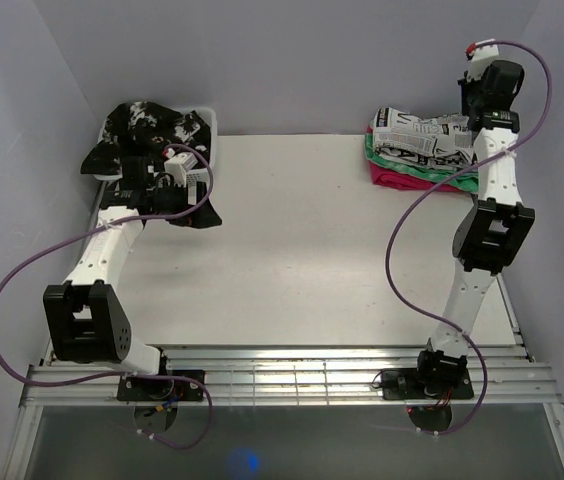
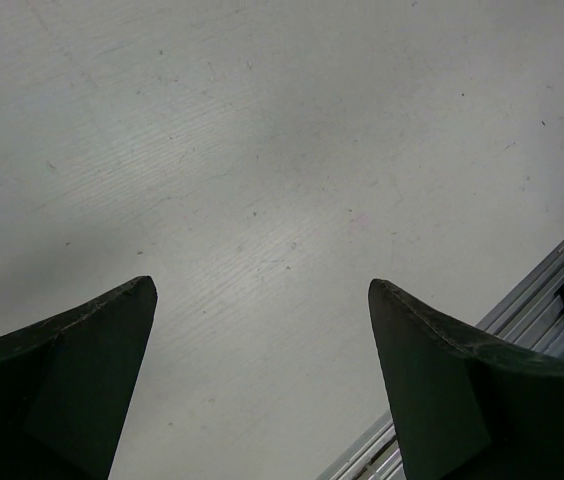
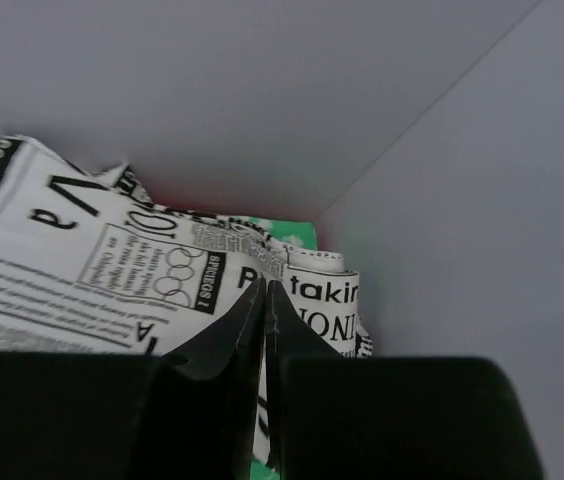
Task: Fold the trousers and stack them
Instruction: Neatly place the folded trousers to the corner
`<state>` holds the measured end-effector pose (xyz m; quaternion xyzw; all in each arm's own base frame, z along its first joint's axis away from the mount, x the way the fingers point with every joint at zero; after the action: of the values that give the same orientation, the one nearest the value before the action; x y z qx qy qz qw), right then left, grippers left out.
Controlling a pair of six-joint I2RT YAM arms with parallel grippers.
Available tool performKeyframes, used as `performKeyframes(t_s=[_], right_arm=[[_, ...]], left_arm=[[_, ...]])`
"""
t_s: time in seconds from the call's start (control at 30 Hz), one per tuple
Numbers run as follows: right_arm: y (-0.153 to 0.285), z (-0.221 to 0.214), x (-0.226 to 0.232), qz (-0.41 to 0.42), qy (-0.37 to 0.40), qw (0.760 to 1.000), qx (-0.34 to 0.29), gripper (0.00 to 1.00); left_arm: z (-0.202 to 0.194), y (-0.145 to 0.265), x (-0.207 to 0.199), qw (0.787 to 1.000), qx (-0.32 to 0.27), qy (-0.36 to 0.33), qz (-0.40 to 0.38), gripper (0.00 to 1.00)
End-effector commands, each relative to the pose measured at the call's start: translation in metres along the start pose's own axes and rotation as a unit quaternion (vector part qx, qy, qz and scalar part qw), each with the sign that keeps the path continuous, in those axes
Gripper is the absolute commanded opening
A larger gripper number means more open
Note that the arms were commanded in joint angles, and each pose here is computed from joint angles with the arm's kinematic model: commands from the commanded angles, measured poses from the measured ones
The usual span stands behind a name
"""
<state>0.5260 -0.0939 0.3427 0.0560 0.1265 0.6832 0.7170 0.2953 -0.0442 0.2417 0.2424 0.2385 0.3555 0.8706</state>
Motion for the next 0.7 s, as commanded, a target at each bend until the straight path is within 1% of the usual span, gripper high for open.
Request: performKeyframes(t_s=[0.0,0.03,0.07,0.1,0.13,0.2,0.27,0.3,0.33,0.37,0.43,0.5,0.57,0.6,0.63,0.67], right_arm=[[-0.044,-0.036,-0.013,-0.043,0.024,0.998,0.032,0.08],[-0.055,-0.053,-0.013,-0.045,0.034,0.997,0.045,0.08],[-0.060,-0.056,-0.015,-0.052,0.037,0.998,0.029,0.08],[-0.063,-0.063,-0.015,-0.055,0.040,0.997,0.029,0.08],[-0.066,-0.083,-0.014,-0.055,0.044,0.996,0.047,0.08],[-0.071,-0.090,-0.017,-0.061,0.047,0.997,0.032,0.08],[-0.081,-0.104,-0.019,-0.071,0.056,0.995,0.037,0.08],[-0.084,-0.109,-0.024,-0.092,0.058,0.993,0.041,0.08],[-0.090,-0.109,-0.028,-0.109,0.060,0.992,0.016,0.08],[-0.093,-0.115,-0.031,-0.122,0.063,0.990,0.012,0.08],[-0.094,-0.112,-0.038,-0.143,0.063,0.988,-0.017,0.08],[-0.093,-0.106,-0.040,-0.141,0.058,0.988,-0.030,0.08],[-0.085,-0.089,-0.040,-0.143,0.057,0.987,-0.049,0.08],[-0.086,-0.093,-0.041,-0.143,0.060,0.987,-0.051,0.08],[-0.081,-0.081,-0.043,-0.145,0.063,0.985,-0.074,0.08],[-0.081,-0.081,-0.045,-0.145,0.065,0.984,-0.077,0.08]], left_arm=[[0.013,0.001,0.002,1.000,-0.001,0.003,-0.005,0.98],[0.013,-0.001,0.005,1.000,0.005,0.007,-0.001,0.98],[0.014,-0.002,0.007,1.000,0.009,0.008,0.007,0.98],[0.016,-0.001,0.008,1.000,0.009,0.008,0.009,0.98],[0.017,-0.002,0.009,1.000,0.011,0.008,0.009,0.98],[0.016,-0.005,0.011,1.000,0.017,0.012,0.007,0.98],[0.016,-0.007,0.013,1.000,0.021,0.015,0.004,0.98],[0.016,-0.008,0.013,1.000,0.023,0.018,0.003,0.98],[0.015,-0.008,0.013,1.000,0.025,0.019,0.003,0.98],[0.013,-0.008,0.013,0.999,0.028,0.021,0.004,0.98],[0.010,-0.008,0.012,0.999,0.034,0.025,0.003,0.98],[0.006,-0.008,0.011,0.999,0.039,0.026,0.005,0.98],[0.005,-0.008,0.011,0.999,0.040,0.026,0.004,0.98],[0.005,-0.009,0.012,0.999,0.042,0.028,0.003,0.98],[0.005,-0.010,0.012,0.999,0.042,0.030,-0.001,0.98],[0.006,-0.011,0.012,0.999,0.040,0.031,-0.003,0.98]])
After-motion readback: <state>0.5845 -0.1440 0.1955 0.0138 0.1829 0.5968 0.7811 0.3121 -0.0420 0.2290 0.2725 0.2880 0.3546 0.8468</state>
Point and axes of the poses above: each gripper's point midway between its finger pads, its own y axis back along the fingers, its own x axis along the line the jaws close on, z = x × y, the point moved 10 cm from there along y, back along the fingers, and after that the axes turned 13 degrees about -y, right-handed, at the moved point
